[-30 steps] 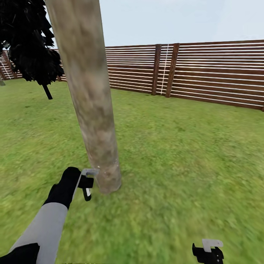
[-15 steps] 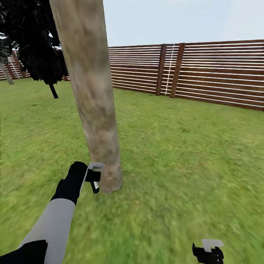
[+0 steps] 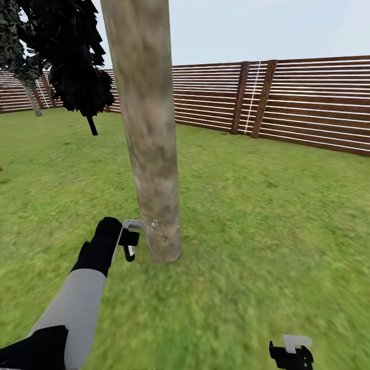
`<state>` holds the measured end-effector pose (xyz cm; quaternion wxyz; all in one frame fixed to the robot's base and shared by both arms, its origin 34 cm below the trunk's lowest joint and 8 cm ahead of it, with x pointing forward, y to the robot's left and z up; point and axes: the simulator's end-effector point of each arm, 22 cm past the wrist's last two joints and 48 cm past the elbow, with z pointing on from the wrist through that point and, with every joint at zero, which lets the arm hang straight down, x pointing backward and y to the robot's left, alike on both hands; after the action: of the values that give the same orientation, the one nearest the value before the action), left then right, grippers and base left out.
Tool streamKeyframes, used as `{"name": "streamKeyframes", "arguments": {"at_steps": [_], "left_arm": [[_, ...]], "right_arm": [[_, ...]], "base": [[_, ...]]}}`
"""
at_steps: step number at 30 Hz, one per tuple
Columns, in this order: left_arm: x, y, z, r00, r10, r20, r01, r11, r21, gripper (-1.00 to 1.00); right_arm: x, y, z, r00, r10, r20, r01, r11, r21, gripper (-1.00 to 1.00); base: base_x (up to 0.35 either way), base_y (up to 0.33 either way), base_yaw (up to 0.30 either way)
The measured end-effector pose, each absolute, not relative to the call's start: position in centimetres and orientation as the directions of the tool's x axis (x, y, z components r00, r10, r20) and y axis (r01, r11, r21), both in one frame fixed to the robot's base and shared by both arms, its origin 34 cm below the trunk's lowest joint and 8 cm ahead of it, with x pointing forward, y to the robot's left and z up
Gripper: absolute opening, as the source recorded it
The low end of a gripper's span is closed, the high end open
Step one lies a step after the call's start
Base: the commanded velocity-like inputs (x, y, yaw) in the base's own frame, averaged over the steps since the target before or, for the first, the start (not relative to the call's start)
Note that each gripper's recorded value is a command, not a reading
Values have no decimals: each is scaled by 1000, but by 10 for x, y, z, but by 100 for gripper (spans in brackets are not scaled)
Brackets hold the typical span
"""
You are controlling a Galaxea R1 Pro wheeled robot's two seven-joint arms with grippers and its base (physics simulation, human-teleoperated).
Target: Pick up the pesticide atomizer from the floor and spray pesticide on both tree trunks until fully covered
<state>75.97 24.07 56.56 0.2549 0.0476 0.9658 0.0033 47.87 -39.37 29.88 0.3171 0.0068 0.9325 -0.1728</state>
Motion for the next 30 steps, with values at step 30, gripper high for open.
{"name": "streamKeyframes", "arguments": {"at_steps": [30], "left_arm": [[758,244,563,-868,86,-489,81,996,32,-100]], "right_arm": [[474,-347,286,-795,-99,-599,-16,990,-142,100]], "base": [[109,-228,58]]}}
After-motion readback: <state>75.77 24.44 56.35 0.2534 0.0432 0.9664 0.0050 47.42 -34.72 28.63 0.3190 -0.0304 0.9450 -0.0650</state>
